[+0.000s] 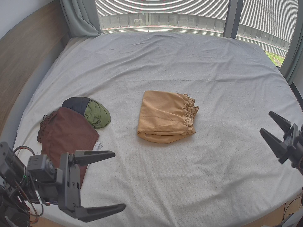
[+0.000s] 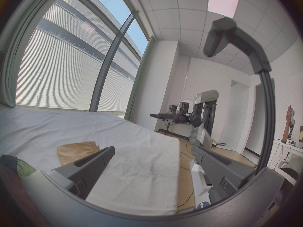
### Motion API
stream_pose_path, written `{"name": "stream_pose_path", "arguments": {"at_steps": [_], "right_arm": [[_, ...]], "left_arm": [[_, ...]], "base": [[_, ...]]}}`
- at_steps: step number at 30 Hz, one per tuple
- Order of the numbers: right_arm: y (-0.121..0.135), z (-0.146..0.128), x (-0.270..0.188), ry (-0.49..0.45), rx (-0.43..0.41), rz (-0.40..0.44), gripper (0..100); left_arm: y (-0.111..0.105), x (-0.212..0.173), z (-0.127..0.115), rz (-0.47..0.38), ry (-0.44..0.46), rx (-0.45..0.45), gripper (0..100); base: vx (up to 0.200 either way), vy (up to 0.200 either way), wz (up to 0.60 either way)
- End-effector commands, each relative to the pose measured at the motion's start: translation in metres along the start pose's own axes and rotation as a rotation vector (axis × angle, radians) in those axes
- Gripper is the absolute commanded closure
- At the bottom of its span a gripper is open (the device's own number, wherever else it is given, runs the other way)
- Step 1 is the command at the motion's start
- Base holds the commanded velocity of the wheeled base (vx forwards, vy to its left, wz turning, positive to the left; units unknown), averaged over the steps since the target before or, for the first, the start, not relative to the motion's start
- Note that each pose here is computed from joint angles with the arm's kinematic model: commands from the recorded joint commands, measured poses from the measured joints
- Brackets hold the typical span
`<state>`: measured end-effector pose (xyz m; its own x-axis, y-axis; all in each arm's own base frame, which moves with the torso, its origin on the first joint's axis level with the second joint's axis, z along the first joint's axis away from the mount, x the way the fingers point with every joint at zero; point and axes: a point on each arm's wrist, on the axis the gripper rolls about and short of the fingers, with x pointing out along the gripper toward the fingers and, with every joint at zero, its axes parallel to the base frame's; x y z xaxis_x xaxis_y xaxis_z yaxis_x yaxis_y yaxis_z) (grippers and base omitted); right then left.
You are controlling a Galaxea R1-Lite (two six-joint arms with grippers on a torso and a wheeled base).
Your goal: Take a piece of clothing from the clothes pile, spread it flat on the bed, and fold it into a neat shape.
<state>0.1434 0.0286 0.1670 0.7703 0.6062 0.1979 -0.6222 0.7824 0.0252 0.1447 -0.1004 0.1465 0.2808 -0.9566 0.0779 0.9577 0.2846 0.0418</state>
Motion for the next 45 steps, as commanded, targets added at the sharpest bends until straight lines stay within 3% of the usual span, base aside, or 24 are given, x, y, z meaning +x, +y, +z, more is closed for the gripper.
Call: {"name": "stream_pose_path", "arguments": {"at_steps": [1, 7, 11, 12, 14, 17, 20, 21, 22, 23, 24, 30, 33, 34, 36, 37, 43, 44, 45], "right_arm": [[0.023, 0.028, -0.047, -0.147, -0.100, -0.057, 0], [0.055, 0.023, -0.092, -0.128, -0.099, -0.057, 0], [0.075, 0.001, -0.122, -0.059, -0.057, -0.019, 0], [0.083, -0.012, -0.136, -0.037, -0.044, -0.003, 0], [0.090, -0.021, -0.147, -0.030, -0.035, 0.010, 0], [0.092, -0.035, -0.153, 0.001, -0.026, 0.007, 0], [0.092, -0.052, -0.157, 0.104, 0.037, -0.064, 0], [0.090, -0.059, -0.158, 0.156, 0.044, -0.125, 0], [0.088, -0.059, -0.158, 0.170, 0.034, -0.201, 0], [0.088, -0.059, -0.158, 0.170, 0.034, -0.201, 0], [0.085, -0.057, -0.160, 0.153, 0.017, -0.384, 0], [0.078, -0.058, -0.163, 0.140, -0.076, -0.718, 0], [0.077, -0.059, -0.163, 0.139, -0.066, -0.726, 0], [0.078, -0.061, -0.163, 0.167, -0.068, -0.706, 0], [0.078, -0.063, -0.163, 0.194, -0.082, -0.681, 0], [0.078, -0.063, -0.163, 0.195, -0.083, -0.680, 0], [0.078, -0.062, -0.163, 0.192, -0.087, -0.669, 0], [0.078, -0.062, -0.163, 0.189, -0.094, -0.664, 0], [0.079, -0.063, -0.163, 0.193, -0.097, -0.656, 0]], "left_arm": [[-0.035, -0.030, 0.026, -0.033, -0.123, 0.058, 0], [-0.047, -0.059, 0.034, 0.142, -0.134, 0.059, 0], [-0.064, -0.080, 0.031, 0.216, -0.114, 0.043, 0], [-0.073, -0.091, 0.030, 0.281, -0.121, 0.056, 0], [-0.082, -0.101, 0.028, 0.331, -0.121, 0.070, 0], [-0.094, -0.110, 0.023, 0.362, -0.125, 0.087, 0], [-0.105, -0.118, 0.016, 0.398, -0.126, 0.086, 0], [-0.109, -0.121, 0.012, 0.422, -0.118, 0.080, 0], [-0.112, -0.123, 0.008, 0.445, -0.107, 0.071, 0], [-0.112, -0.123, 0.008, 0.445, -0.107, 0.071, 0], [-0.122, -0.129, -0.004, 0.522, -0.089, 0.067, 0], [-0.144, -0.137, -0.034, 0.652, -0.072, 0.043, 0], [-0.142, -0.137, -0.040, 0.685, -0.036, 0.003, 0], [-0.140, -0.139, -0.046, 0.796, -0.005, -0.024, 0], [-0.139, -0.141, -0.048, 0.894, 0.009, -0.031, 0], [-0.139, -0.141, -0.048, 0.903, 0.006, -0.031, 0], [-0.136, -0.145, -0.047, 1.146, 0.016, 0.021, 0], [-0.135, -0.148, -0.049, 1.260, 0.053, 0.052, 0], [-0.135, -0.149, -0.053, 1.319, 0.091, 0.036, 0]], "base": [[0.000, 0.000, 0.00], [0.000, 0.000, 0.00], [0.000, 0.000, 0.00], [0.000, 0.000, 0.00], [0.000, 0.000, 0.00], [0.000, 0.000, 0.00], [0.000, 0.000, 0.00], [0.000, 0.000, 0.00], [0.000, 0.000, 0.00], [0.000, 0.000, 0.00], [0.000, 0.000, 0.00], [0.000, 0.000, 0.00], [0.000, 0.000, 0.00], [0.000, 0.000, 0.00], [0.000, 0.000, 0.00], [0.000, 0.000, 0.00], [0.000, 0.000, 0.00], [0.000, 0.000, 0.00], [0.000, 0.000, 0.00]]}}
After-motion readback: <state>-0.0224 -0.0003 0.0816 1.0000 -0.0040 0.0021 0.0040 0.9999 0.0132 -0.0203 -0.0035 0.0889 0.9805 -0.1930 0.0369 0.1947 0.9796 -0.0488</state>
